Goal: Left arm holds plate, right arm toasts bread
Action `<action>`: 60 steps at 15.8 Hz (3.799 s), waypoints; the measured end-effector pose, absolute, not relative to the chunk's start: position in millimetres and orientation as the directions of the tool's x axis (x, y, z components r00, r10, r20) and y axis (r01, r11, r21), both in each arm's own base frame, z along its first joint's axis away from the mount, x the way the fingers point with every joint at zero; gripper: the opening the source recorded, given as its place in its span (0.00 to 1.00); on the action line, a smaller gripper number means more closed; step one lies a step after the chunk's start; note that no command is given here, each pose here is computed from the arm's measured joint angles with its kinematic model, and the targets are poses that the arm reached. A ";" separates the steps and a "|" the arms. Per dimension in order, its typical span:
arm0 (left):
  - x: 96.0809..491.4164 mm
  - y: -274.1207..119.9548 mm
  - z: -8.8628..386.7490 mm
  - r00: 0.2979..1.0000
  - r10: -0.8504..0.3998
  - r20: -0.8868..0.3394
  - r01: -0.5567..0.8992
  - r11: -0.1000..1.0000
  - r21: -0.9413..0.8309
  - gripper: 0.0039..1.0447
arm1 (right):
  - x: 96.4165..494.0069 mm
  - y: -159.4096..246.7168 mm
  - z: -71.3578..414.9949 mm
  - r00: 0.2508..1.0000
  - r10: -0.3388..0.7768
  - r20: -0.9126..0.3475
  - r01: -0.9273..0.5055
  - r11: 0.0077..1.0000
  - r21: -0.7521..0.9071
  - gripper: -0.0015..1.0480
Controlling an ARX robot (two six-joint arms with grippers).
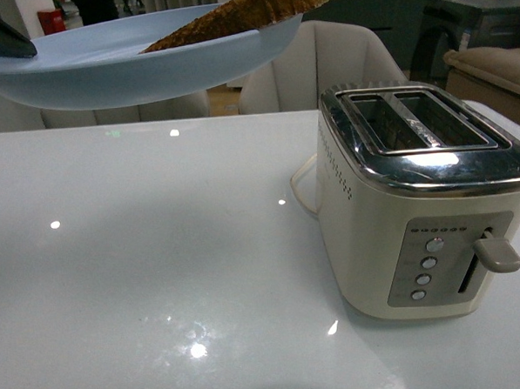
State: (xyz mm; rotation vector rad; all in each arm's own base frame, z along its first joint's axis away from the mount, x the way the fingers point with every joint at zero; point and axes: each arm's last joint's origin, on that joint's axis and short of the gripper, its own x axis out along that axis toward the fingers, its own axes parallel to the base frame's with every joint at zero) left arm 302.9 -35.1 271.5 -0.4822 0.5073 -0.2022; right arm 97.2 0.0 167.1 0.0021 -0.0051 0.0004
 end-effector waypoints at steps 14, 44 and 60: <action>303.7 -35.0 271.2 0.856 -0.304 -0.418 0.069 0.869 -0.491 0.02 | 194.1 40.3 326.6 0.988 0.024 -0.151 -0.019 0.999 0.034 0.94; 303.7 -35.0 271.2 0.856 -0.304 -0.418 0.069 0.869 -0.491 0.02 | 279.0 115.4 294.7 0.649 0.684 -0.333 -0.095 0.508 0.856 0.03; 303.7 -35.0 271.4 0.856 -0.305 -0.417 0.070 0.868 -0.492 0.02 | 267.6 76.2 302.7 0.934 0.133 -0.331 -0.047 0.966 0.254 0.03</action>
